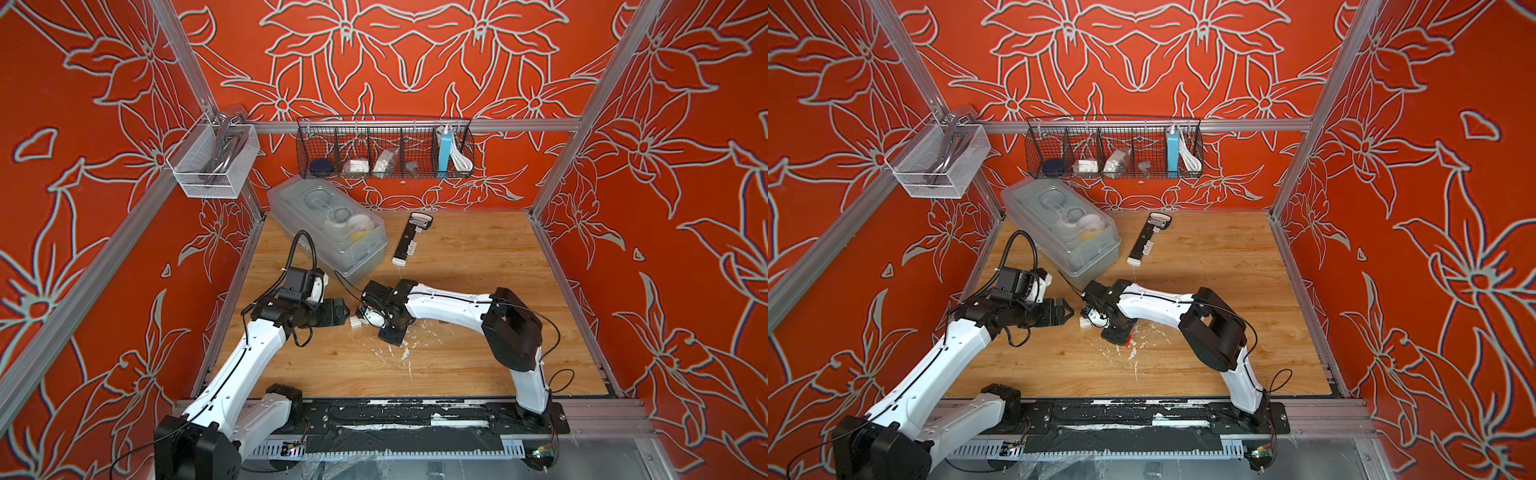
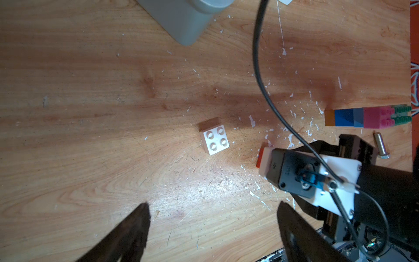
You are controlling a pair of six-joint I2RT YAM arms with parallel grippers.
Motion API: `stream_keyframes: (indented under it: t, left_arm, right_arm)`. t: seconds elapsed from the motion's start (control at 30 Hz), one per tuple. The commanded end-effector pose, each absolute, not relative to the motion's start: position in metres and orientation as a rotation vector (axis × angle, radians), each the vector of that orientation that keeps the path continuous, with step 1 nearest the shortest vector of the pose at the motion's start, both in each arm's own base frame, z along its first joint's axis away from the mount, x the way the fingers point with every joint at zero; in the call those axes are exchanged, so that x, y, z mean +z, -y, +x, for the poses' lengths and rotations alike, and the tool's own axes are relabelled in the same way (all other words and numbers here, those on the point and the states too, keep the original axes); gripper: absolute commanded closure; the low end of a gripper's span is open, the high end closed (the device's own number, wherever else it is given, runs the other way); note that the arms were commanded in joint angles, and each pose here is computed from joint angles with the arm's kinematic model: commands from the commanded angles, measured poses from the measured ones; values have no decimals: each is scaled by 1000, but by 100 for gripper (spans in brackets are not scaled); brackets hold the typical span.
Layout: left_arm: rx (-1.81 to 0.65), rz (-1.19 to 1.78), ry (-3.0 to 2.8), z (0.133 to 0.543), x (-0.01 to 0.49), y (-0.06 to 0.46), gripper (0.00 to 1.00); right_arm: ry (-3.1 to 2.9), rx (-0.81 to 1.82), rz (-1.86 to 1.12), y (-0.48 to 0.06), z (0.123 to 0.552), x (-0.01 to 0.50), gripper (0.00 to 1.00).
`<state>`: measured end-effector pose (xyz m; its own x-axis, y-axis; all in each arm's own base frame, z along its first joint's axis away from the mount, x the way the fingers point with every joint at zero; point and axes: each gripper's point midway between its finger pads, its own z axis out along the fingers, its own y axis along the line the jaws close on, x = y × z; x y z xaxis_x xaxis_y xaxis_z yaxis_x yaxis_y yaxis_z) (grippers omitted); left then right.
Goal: Assemble a spoon with lego
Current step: Pick up the lego brick from the center of the board.
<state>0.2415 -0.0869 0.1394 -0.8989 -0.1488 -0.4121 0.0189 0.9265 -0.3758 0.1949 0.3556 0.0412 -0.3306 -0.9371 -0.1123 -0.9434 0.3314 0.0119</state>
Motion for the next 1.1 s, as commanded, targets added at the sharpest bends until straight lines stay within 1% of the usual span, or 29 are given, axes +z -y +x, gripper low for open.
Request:
stream_keyframes:
  t: [0.0,0.33,0.4,0.43,0.57,0.63,0.73,0.87,1.07]
  left_arm:
    - [-531,-73,-2630,241,140,87,13]
    - [-532,-70,-2632,241,140,88,14]
    - [-532,-71,-2633,241,140,88,14]
    - [-532,-71,-2632,241,140,88,13]
    - [-533,-67,-2631,241,140,88,14]
    - [-540,-62,-2631,241,140,89,14]
    - [-557,-38,-2591,240,149,91,14]
    - [-584,-4,-2559,239,153,95,14]
    - [-635,39,-2535,238,156,102,14]
  right_arm:
    - [-2525,70,-1752,-351,192,40,58]
    - [-2541,62,-1741,-357,195,33,58]
    - [-2548,53,-1747,-356,195,31,60]
    - [-2547,45,-1748,-355,195,30,62]
    - [-2542,30,-1755,-353,196,32,78]
    - [-2530,29,-1764,-352,197,37,90]
    - [-2483,20,-1779,-348,198,58,100]
    - [-2417,71,-1802,-335,199,104,100]
    - [-2276,188,-1845,-291,198,184,100]
